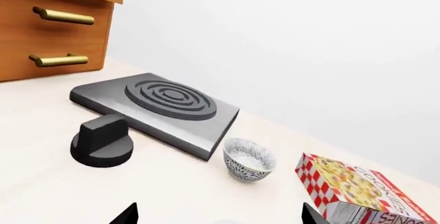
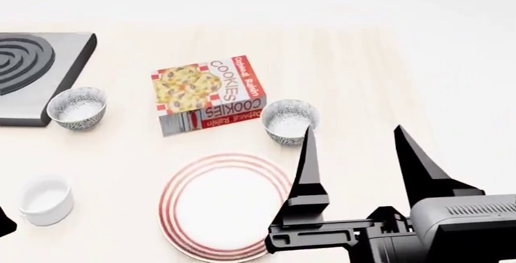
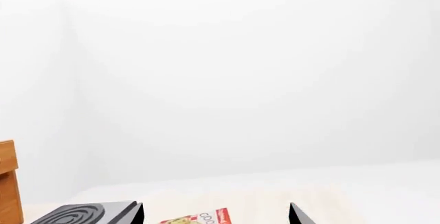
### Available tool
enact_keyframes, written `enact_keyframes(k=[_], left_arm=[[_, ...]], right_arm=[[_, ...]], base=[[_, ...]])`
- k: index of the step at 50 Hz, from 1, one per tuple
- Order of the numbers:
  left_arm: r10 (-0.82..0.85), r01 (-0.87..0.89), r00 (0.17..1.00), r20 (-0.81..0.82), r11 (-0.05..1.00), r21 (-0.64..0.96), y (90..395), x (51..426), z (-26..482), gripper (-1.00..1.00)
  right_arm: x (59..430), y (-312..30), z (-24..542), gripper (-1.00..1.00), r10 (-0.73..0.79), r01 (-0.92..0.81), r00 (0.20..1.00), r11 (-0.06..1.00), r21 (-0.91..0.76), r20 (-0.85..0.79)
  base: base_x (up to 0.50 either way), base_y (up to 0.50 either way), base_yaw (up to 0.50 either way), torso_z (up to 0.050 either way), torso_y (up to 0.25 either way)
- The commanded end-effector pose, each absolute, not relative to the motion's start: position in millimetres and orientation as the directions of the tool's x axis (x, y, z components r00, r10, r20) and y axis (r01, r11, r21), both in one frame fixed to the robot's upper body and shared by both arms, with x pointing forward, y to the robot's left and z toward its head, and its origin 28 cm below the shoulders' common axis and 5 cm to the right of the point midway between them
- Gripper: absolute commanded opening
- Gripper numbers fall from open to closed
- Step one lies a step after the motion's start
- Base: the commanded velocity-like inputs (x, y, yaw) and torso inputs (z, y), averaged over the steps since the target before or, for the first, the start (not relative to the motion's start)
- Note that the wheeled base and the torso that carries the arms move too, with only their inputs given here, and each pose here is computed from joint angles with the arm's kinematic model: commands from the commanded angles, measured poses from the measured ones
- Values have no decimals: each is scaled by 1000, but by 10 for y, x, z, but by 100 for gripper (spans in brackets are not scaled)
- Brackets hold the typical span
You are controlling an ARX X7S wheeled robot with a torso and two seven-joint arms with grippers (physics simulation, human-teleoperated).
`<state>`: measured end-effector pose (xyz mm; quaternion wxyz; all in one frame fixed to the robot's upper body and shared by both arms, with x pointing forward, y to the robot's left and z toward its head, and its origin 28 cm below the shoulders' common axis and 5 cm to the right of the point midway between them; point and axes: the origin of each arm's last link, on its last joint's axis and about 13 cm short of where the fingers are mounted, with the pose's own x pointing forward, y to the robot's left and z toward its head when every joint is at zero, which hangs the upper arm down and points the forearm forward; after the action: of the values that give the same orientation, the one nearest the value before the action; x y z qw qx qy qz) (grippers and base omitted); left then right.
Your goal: Pick the akita bowl next to the plate and place it on the plate.
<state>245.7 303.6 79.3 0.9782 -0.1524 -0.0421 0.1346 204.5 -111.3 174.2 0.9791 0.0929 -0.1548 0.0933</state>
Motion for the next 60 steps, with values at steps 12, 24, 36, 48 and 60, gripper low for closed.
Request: enact_keyframes(k=[12,24,36,48,60], left_arm=[[277,-252,960,40,917,-309,3036,2456,798,100],[277,-251,960,40,917,-309,3038,2455,800,100],[278,-253,960,39,917,-309,3037,2460,785,100],[281,-256,959,38,915,-311,3037,2458,792,100],[283,-258,958,40,915,-309,3038,2458,783,100]], right_arm=[[2049,-1109,1736,100,158,-213,935,966,148,317],[2043,-1105,1743,100,161,-217,934,965,148,319],[2065,-1125,1720,100,142,-198,940,968,155,311],[2134,-1107,1640,100,114,-135,971,987,91,208],[2399,-1113,1589,100,38,-38,999,999,-6,-8]], base=[[500,0,0,0,0],[500,0,0,0,1],[497,0,0,0,1],[18,0,0,0,0],[0,0,0,0,0]])
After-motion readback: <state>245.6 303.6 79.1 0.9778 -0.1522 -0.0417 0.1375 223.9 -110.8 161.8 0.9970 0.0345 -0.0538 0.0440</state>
